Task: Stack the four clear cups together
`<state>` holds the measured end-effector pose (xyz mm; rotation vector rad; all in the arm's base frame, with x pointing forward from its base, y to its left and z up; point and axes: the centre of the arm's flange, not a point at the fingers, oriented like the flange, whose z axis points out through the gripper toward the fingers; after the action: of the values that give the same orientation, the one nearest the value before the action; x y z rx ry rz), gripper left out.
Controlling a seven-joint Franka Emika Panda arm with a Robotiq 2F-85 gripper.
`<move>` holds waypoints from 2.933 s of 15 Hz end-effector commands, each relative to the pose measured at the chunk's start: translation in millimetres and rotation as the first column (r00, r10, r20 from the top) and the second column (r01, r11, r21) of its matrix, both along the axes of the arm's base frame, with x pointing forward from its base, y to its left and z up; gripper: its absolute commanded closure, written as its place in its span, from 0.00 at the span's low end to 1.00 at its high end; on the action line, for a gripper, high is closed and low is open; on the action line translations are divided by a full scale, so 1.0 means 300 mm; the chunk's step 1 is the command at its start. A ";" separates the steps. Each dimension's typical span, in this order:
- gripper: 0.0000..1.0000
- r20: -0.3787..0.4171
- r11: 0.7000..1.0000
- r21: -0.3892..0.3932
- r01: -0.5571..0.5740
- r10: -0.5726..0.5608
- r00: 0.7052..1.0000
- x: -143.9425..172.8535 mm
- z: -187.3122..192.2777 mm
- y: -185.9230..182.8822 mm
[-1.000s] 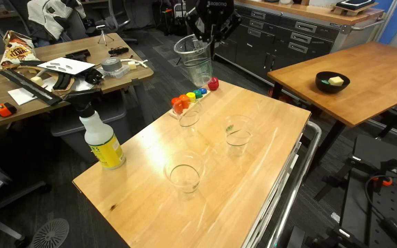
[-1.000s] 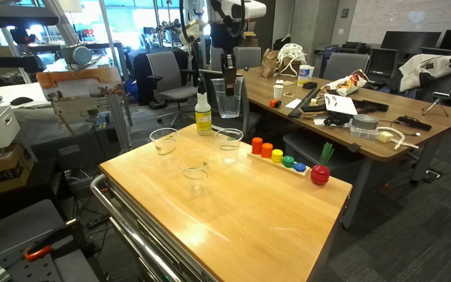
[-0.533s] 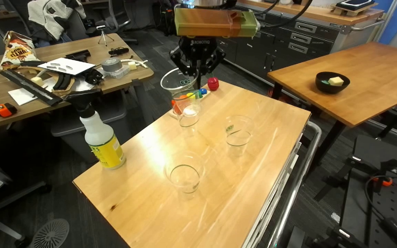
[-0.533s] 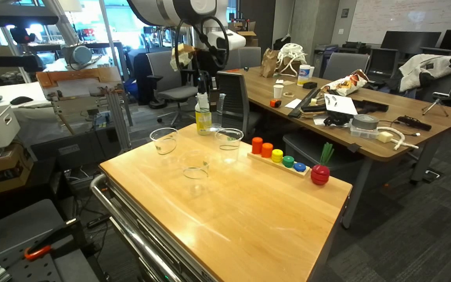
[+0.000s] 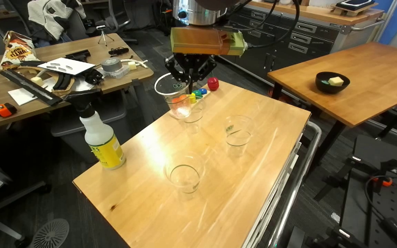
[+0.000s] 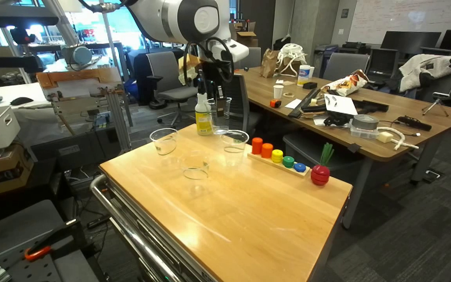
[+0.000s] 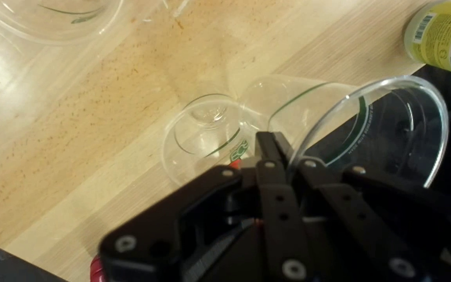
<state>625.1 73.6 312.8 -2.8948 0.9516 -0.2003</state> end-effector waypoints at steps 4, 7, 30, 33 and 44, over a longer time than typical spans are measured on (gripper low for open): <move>0.99 0.078 1.000 0.017 -0.011 0.010 0.997 0.009 0.057 -0.044; 0.99 0.101 1.000 0.007 -0.006 0.005 0.995 0.014 0.063 -0.063; 0.92 0.079 0.998 -0.056 0.037 -0.033 0.996 0.014 -0.130 -0.222; 0.94 0.080 0.997 -0.045 0.056 -0.052 0.995 0.020 -0.158 -0.228; 0.17 0.096 1.000 -0.024 -0.012 0.014 0.995 -0.018 -0.104 -0.152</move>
<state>625.9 24.1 266.5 -2.8980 0.9580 -0.3071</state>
